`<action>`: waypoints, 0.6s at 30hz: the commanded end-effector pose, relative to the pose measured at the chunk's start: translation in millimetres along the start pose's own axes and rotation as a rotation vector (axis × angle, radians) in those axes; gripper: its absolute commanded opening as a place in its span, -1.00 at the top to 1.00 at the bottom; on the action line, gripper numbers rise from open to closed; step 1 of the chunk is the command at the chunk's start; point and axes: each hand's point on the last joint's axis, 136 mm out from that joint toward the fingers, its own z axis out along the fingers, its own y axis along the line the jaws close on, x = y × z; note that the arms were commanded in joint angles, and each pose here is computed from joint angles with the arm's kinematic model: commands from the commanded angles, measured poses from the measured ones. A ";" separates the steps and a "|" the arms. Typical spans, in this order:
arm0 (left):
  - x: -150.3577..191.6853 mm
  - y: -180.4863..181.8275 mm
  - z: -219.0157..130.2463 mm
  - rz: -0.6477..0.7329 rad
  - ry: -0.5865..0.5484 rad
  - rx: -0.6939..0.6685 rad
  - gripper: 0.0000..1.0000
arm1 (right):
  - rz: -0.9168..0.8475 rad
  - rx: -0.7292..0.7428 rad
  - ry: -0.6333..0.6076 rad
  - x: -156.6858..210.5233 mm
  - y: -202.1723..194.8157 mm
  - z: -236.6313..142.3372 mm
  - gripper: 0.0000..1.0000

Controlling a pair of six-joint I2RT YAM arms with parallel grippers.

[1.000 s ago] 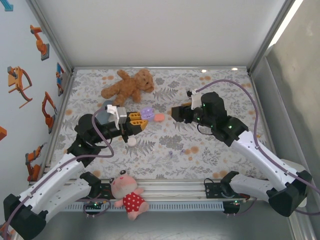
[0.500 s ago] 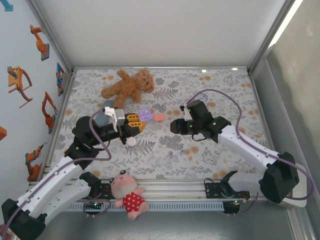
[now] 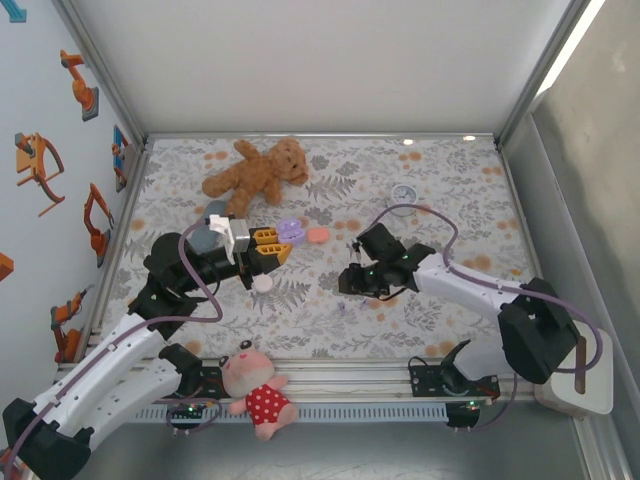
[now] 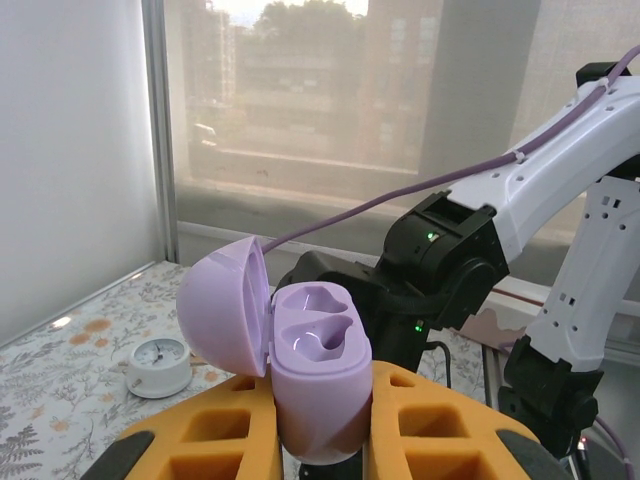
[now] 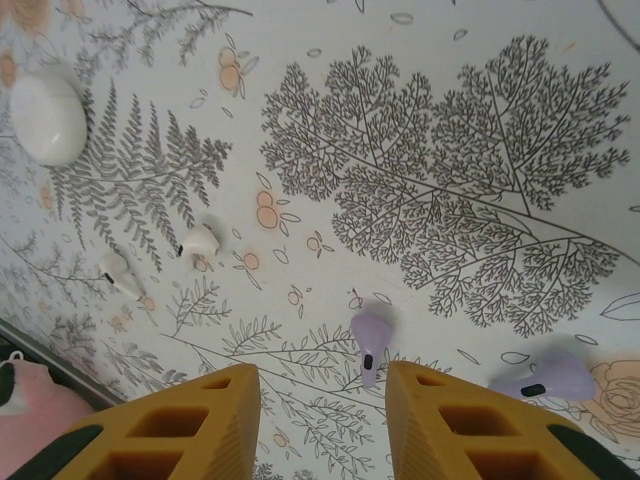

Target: Insert the wireless bluetooth earbuds into the charging case

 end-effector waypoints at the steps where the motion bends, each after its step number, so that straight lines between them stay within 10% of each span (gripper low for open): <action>1: -0.9 -1.9 -1.5 0.021 -0.005 0.002 0.98 | 0.014 0.014 0.047 11.2 -2.2 12.8 0.29; 18: 3.6 -1.1 -3.2 0.017 0.014 -0.009 0.98 | 0.005 0.086 0.134 26.8 -14.6 41.1 0.44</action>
